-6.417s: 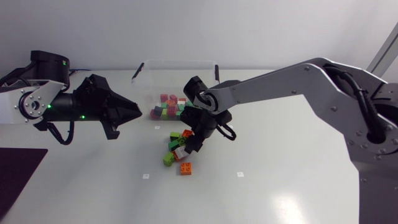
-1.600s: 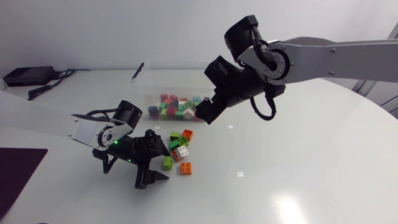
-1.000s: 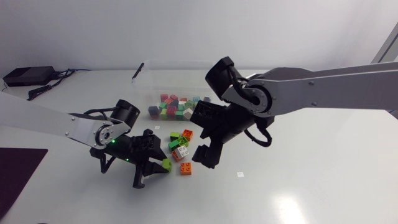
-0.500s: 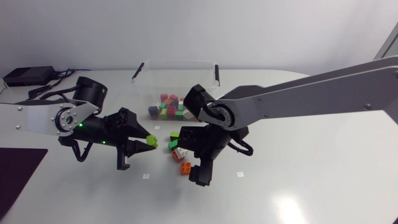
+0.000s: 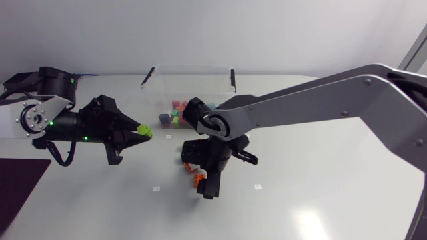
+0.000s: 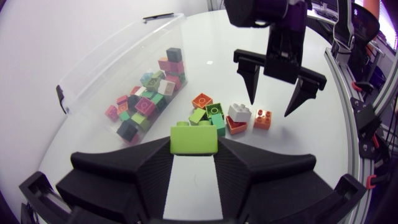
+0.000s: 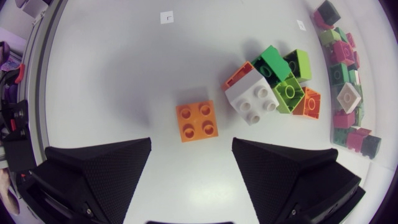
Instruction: Place the duplo bricks in the container
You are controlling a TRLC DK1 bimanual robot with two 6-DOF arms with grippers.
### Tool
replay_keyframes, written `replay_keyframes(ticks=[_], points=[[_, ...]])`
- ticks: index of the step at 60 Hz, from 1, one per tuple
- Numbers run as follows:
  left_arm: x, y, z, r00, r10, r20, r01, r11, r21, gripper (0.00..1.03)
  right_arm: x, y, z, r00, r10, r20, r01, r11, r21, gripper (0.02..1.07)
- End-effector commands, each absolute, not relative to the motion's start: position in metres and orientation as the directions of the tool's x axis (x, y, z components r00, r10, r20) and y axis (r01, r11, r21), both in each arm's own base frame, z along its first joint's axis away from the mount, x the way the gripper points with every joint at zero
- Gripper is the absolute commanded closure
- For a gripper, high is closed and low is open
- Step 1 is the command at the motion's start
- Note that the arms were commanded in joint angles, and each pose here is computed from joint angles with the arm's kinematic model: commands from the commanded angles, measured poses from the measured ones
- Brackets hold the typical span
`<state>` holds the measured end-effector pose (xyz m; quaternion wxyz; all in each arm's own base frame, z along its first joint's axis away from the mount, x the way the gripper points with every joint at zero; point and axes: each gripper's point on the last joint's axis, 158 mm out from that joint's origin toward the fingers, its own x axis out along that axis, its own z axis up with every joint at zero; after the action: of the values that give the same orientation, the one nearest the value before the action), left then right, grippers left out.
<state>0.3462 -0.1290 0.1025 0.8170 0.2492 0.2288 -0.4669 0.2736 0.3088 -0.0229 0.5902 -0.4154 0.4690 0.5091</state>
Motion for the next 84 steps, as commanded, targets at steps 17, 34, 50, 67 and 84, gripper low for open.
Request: replay_keyframes(ticks=[17, 34, 50, 67, 84], points=[[0.372, -0.111, 0.165, 0.582, -0.646, -0.493, 0.801, 0.558, 0.214, 0.82, 0.274, 0.320, -0.038, 0.024, 0.152, -0.988, -0.996, 0.089, -0.011, 0.22], [0.403, -0.103, 0.196, 0.655, -0.633, -0.414, 0.743, 0.640, 0.197, 0.81, 0.275, 0.323, -0.048, 0.024, 0.120, -0.993, -0.997, 0.082, -0.015, 0.49], [0.431, -0.101, 0.209, 0.689, -0.627, -0.364, 0.708, 0.689, 0.154, 0.81, 0.271, 0.326, -0.049, 0.024, 0.123, -0.992, -0.997, 0.077, -0.014, 0.76], [0.475, -0.110, 0.188, 0.692, -0.603, -0.396, 0.688, 0.717, 0.112, 0.81, 0.269, 0.318, -0.031, 0.045, 0.150, -0.988, -0.994, 0.105, -0.030, 0.76], [0.511, -0.134, 0.173, 0.692, -0.596, -0.407, 0.681, 0.726, 0.095, 0.81, 0.282, 0.308, 0.002, 0.095, 0.205, -0.974, -0.986, 0.157, -0.063, 0.76]])
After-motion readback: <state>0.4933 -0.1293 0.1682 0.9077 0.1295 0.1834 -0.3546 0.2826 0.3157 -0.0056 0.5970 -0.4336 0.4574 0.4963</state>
